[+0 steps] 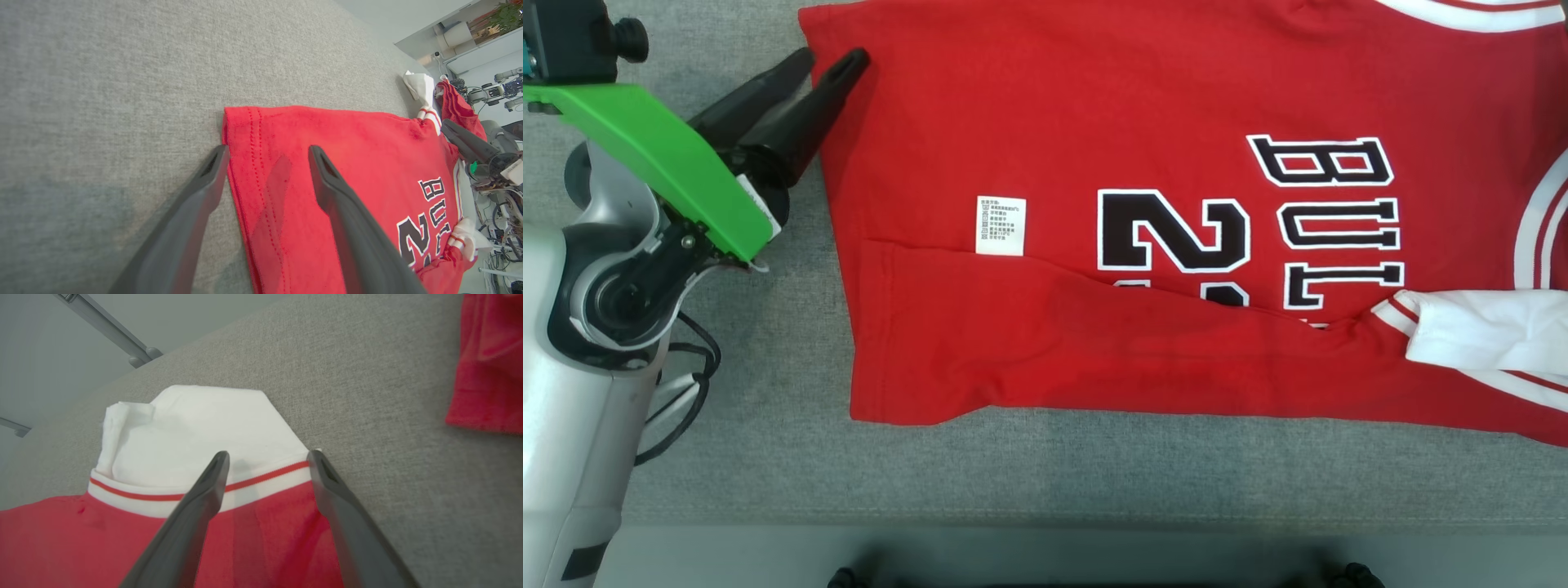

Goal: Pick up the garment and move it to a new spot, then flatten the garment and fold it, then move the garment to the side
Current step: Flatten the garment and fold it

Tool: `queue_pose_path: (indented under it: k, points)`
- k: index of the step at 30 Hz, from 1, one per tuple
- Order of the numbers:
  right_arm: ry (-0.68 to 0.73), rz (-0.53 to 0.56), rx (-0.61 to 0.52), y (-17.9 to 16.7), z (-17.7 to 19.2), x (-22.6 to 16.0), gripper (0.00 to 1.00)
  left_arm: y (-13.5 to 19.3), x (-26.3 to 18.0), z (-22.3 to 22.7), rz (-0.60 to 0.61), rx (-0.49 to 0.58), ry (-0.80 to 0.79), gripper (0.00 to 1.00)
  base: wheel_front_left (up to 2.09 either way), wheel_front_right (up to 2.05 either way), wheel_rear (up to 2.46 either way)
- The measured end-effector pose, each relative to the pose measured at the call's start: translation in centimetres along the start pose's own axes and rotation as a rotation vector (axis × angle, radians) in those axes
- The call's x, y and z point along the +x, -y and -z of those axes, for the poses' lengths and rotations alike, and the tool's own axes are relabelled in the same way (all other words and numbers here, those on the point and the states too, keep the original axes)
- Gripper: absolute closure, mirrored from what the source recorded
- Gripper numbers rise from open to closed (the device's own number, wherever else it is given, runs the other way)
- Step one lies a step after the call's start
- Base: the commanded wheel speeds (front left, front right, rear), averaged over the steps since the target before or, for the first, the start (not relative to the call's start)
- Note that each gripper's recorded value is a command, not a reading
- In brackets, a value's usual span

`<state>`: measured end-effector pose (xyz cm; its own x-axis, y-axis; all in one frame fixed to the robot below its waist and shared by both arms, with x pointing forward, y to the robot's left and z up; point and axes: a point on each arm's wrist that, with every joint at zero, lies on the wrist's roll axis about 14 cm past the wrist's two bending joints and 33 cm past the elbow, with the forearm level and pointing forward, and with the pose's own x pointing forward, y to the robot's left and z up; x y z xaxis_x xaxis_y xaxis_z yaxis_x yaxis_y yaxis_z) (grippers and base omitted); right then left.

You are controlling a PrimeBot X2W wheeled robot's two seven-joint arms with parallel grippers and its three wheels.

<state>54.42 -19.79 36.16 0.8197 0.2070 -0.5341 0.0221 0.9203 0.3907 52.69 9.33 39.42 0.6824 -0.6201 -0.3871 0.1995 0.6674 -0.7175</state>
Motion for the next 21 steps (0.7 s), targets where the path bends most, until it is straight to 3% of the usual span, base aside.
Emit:
queue_pose_path:
  k: [13,16,21]
  points:
    - [0.004,0.026,0.015,0.8,0.2,-0.6,0.0,0.6,1.7,-0.7,0.024,0.006,0.023,0.0,0.0,0.0,0.0]
    - [0.003,0.028,0.014,0.9,0.2,-0.7,0.0,1.7,2.3,-0.1,0.056,-0.004,0.013,0.53,0.0,0.0,0.0]
    - [0.011,0.029,0.021,0.9,0.2,-0.8,0.0,2.1,2.6,0.8,0.073,0.001,-0.013,1.0,0.0,0.0,0.0]
